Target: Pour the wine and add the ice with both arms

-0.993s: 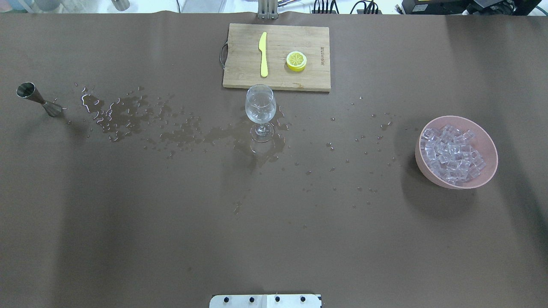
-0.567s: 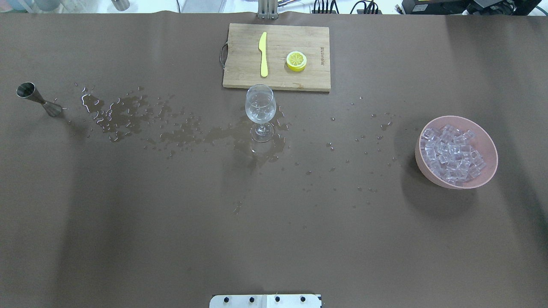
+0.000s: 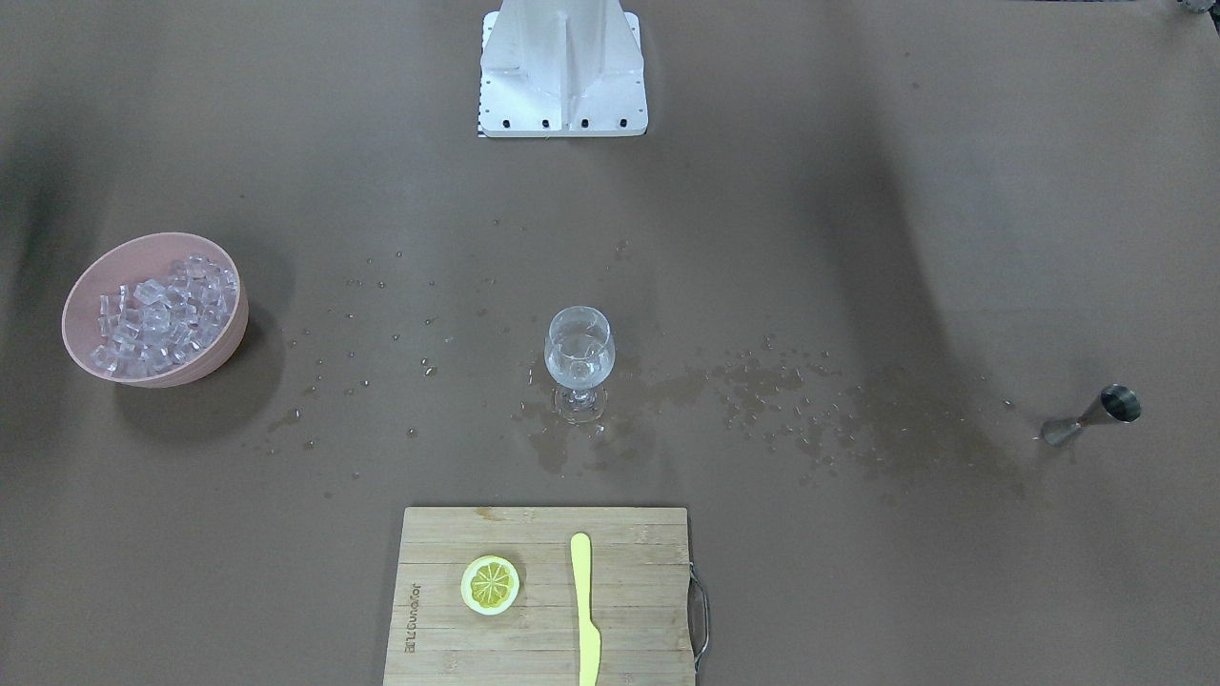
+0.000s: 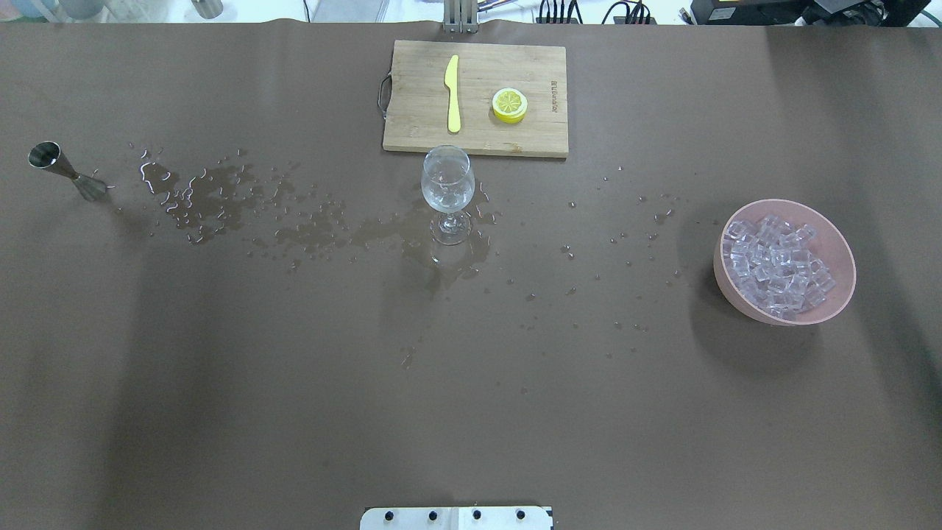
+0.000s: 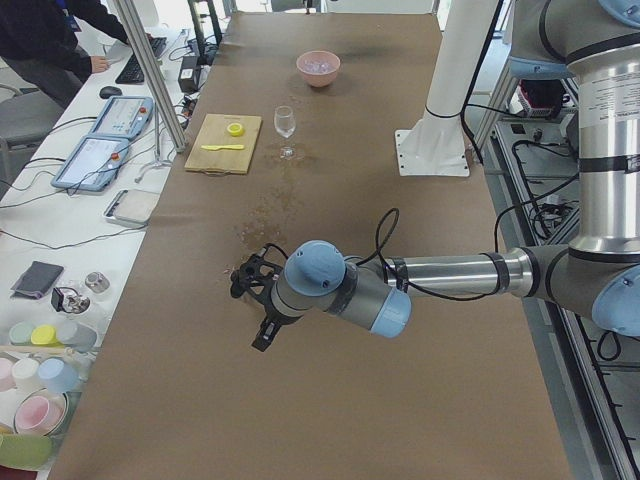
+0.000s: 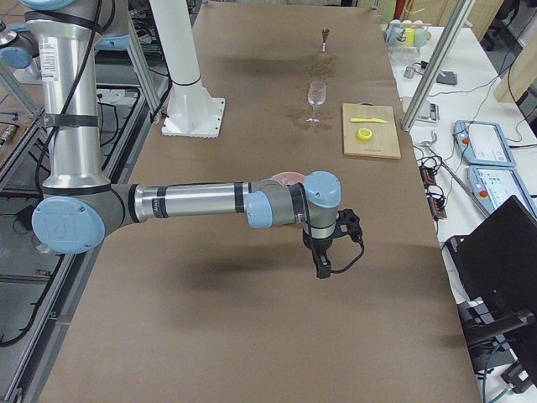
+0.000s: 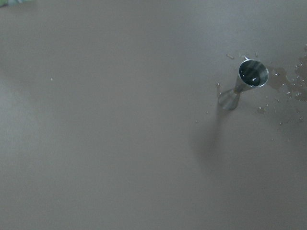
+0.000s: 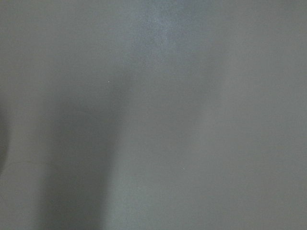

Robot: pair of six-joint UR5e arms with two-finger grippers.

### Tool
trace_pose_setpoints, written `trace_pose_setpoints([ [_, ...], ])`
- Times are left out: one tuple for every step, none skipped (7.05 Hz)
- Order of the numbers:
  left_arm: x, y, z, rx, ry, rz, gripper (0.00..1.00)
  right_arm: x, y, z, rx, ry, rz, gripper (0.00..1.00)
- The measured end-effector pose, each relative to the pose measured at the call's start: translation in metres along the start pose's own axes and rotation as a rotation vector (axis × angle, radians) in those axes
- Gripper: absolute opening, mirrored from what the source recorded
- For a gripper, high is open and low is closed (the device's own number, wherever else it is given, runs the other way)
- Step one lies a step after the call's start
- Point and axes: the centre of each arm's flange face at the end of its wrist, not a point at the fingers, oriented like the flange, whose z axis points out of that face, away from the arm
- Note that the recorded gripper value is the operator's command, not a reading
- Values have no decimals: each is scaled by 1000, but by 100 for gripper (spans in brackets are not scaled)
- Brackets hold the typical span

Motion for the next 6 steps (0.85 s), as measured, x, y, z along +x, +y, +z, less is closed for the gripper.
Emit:
trace_pose_setpoints([
  [10, -22, 1, 18, 6, -2, 99, 0, 1, 0, 0, -2, 1, 100],
  [22, -41, -4, 55, 11, -72, 99, 0, 2, 1, -1, -9, 2, 100],
  [37, -57, -8, 113, 12, -168, 99, -1, 3, 2, -3, -22, 5, 100],
  [55, -68, -5, 171, -6, -259, 98, -1, 5, 3, -5, -32, 7, 100],
  [78, -81, 6, 224, -44, -327, 98, -1, 6, 3, -6, -37, 8, 100],
  [104, -93, 18, 271, -85, -380, 98, -1, 6, 4, -7, -38, 9, 100],
])
